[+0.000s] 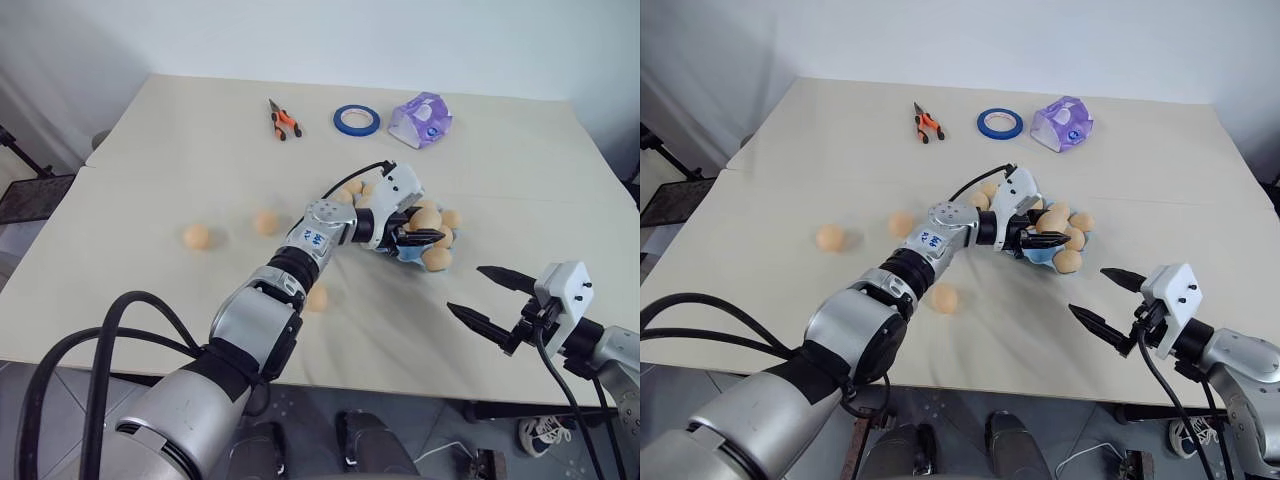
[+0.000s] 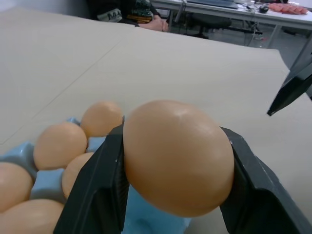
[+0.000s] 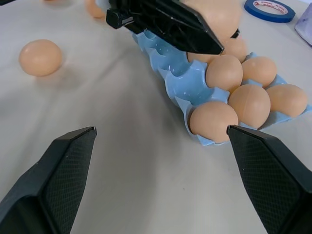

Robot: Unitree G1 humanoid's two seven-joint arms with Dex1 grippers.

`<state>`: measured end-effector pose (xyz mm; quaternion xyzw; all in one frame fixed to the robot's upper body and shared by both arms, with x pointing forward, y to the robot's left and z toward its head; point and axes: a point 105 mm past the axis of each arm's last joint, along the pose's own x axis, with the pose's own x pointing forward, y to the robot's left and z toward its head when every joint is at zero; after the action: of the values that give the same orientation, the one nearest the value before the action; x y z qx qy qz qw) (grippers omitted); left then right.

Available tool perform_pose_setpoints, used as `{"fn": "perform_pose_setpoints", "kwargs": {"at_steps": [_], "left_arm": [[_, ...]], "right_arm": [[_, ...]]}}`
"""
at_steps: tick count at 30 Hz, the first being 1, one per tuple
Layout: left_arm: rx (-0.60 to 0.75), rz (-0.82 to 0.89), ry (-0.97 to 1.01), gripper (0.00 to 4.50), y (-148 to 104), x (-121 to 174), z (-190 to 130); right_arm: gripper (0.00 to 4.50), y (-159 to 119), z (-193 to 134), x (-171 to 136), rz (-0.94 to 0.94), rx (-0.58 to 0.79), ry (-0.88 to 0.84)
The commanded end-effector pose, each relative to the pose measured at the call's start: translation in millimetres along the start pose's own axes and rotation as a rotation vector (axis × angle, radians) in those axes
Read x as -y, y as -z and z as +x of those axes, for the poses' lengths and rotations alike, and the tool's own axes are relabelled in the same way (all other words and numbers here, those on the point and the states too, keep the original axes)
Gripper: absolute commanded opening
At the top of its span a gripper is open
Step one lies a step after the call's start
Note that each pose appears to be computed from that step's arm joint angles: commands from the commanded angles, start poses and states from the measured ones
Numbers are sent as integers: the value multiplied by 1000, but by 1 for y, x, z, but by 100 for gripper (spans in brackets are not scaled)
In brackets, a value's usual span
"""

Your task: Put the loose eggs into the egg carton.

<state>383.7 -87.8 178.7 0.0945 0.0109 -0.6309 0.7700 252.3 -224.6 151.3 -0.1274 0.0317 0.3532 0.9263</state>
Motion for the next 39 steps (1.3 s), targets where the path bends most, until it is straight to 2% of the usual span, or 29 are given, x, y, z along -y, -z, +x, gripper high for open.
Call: {"fn": "perform_pose_setpoints", "kwargs": {"at_steps": [1,4,11,16,22,27,33,39], "left_arm": [[17,32,3,348,-13,1,5],[9,26,1,446,-10,1,5],[9,41,0,449,-12,-1,2],[83,116,18,449,-38,-15,-24],[97,184,0,449,-41,-33,-77],[136,211,-110,449,-35,-40,-138],[114,188,-154,449,-9,-14,-199],[77,146,-192,449,18,31,-251]], "right_arm": [[450,-10,-3,1,-28,29,14],[450,-10,-3,1,-28,29,16],[450,-11,1,3,-34,32,15],[450,-12,2,4,-33,35,13],[450,-11,6,4,-27,34,-8],[450,-13,13,8,-34,42,-37],[450,-15,20,10,-38,45,-73],[450,-15,24,13,-43,45,-97]]}}
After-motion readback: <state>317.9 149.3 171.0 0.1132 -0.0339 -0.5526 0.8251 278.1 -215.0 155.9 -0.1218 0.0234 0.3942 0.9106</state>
